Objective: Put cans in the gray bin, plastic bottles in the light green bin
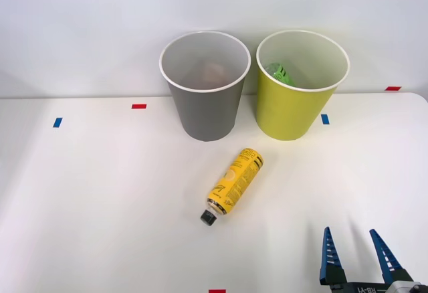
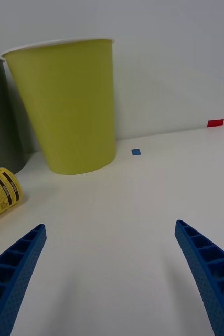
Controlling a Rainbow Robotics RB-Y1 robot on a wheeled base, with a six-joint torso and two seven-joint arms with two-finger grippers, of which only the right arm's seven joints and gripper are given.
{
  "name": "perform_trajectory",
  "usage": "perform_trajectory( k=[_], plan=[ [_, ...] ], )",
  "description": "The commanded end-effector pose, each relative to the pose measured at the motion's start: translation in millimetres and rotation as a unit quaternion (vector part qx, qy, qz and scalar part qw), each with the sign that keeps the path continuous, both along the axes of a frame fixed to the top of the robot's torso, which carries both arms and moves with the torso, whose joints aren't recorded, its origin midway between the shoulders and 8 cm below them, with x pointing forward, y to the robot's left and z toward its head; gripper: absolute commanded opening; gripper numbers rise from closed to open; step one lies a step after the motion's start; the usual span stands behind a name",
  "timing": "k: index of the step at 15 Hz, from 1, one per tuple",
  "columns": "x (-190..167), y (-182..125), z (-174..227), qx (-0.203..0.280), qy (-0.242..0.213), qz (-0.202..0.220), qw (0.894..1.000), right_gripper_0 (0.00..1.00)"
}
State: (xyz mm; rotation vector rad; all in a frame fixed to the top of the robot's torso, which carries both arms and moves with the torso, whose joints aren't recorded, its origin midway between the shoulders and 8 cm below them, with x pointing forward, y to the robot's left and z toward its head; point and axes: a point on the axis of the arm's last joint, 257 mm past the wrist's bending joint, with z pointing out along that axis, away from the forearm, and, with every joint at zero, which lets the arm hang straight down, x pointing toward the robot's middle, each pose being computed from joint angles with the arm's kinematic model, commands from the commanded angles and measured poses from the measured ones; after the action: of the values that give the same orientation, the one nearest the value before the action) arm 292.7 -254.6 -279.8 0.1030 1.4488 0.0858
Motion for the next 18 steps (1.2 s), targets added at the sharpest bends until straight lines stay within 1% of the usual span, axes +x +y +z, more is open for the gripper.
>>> perform_trajectory(
  k=[1, 18],
  plan=[
    [0.0, 0.0, 0.0, 0.000, 0.000, 0.000, 1.000, 0.84],
    [0.0, 0.0, 0.0, 0.000, 0.000, 0.000, 1.000, 0.84]
  ],
)
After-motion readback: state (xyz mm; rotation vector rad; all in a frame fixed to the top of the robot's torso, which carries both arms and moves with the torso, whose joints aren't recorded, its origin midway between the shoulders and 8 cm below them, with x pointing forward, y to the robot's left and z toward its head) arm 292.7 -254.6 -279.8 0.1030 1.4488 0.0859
